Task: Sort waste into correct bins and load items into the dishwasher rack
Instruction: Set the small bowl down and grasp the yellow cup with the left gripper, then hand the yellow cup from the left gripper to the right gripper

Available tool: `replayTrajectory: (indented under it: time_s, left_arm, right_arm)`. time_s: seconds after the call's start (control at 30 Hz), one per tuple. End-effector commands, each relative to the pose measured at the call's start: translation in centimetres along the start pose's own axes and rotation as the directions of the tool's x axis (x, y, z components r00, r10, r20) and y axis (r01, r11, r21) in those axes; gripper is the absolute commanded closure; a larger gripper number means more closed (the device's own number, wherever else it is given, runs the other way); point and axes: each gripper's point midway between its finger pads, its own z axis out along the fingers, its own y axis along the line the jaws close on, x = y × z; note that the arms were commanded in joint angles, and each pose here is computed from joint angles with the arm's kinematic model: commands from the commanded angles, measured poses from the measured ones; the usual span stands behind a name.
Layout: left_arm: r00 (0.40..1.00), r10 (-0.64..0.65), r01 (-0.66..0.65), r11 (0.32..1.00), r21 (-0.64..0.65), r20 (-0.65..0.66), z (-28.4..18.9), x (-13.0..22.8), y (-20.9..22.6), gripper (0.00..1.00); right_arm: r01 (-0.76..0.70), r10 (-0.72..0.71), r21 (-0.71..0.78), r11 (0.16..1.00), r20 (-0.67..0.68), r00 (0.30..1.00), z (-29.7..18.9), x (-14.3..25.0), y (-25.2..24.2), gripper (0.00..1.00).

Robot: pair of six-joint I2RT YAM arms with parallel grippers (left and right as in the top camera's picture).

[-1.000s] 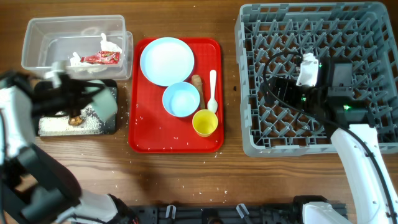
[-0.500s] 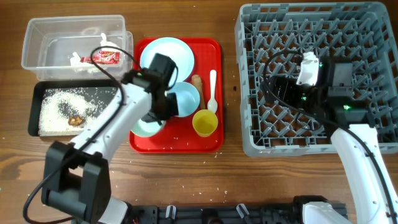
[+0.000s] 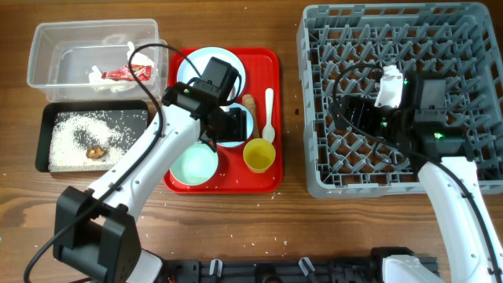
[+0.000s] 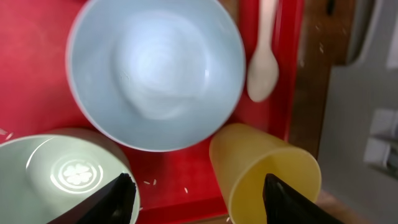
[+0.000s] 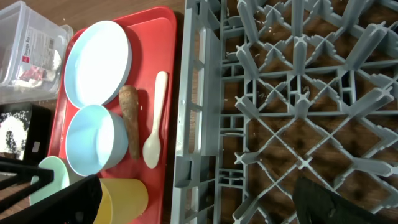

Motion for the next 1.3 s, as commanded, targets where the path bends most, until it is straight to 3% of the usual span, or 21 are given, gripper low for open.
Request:
replayTrajectory:
  time_s: [0.0,0.1,0.3,0.33,0.43,0.53,0.63,0.73,0.9,0.97,1.17,1.23,1.27]
  left_arm:
    - [0.978,0.193,-0.187,0.979,0.079,-0.074,1.6,1.8,-1.7,0.36]
    - [0.957,0.232,-0.224,0.972,0.063,-0.172,4.4,3.7,-1.9,0.43]
    - [0.943,0.253,-0.248,0.967,0.05,-0.214,5.8,4.7,-2.2,0.93]
    - [0.944,0.251,-0.246,0.968,0.05,-0.214,5.8,4.7,-2.2,0.96]
    - [0.961,0.188,-0.173,0.981,0.09,-0.204,4.8,4.2,-3.0,0.96]
    - [0.976,0.154,-0.09,0.931,0.355,-0.157,0.5,2.3,-5.9,0.96]
    - [0.993,0.098,-0.025,0.731,0.682,-0.068,-6.1,-1.0,-7.7,0.96]
    - [0.995,0.102,-0.053,0.415,0.908,0.011,-12.6,-3.2,-8.0,0.96]
    - [0.984,0.16,-0.109,0.202,0.973,0.077,-16.6,-3.2,-8.5,0.96]
    - [0.982,0.168,-0.114,0.181,0.977,0.083,-16.9,-3.1,-8.5,0.96]
    - [0.979,0.203,-0.063,0.178,0.982,0.026,-16.7,-1.9,-9.9,0.96]
    - [0.974,0.225,-0.058,0.173,0.983,0.018,-16.6,-1.3,-10.6,0.96]
    - [0.972,0.235,-0.057,0.171,0.984,0.015,-16.6,-1.0,-10.9,0.96]
  right_arm:
    - [-0.001,0.001,0.004,1.0,0.008,1.0,0.0,-0.5,0.1,0.0]
    - [0.0,0.0,0.004,1.0,0.008,1.0,0.0,-0.5,0.1,0.0]
    - [0.0,0.0,0.004,1.0,0.008,1.0,0.0,-0.5,0.1,0.0]
    - [0.0,0.0,0.004,1.0,0.008,1.0,0.0,-0.5,0.1,0.0]
    - [-0.002,0.002,-0.05,0.999,-0.003,1.0,0.0,-0.3,1.0,0.0]
    - [0.013,-0.018,-0.251,0.968,-0.018,1.0,-0.6,-0.2,4.5,0.0]
    - [0.097,-0.093,-0.515,0.852,0.034,0.995,-2.5,-1.0,9.2,0.0]
    - [0.237,-0.183,-0.691,0.683,0.153,0.971,-5.4,-2.1,12.9,0.0]
    - [0.398,-0.284,-0.77,0.499,0.289,0.914,-7.6,-2.1,17.1,0.0]
    - [0.463,-0.33,-0.778,0.424,0.344,0.879,-8.1,-1.4,19.5,0.0]
    - [0.513,-0.335,-0.736,0.442,0.395,0.856,-7.4,-1.8,21.3,0.01]
    - [0.528,-0.341,-0.729,0.437,0.409,0.847,-7.3,-1.7,22.0,0.07]
    - [0.531,-0.345,-0.731,0.428,0.411,0.844,-7.2,-1.5,22.4,0.16]
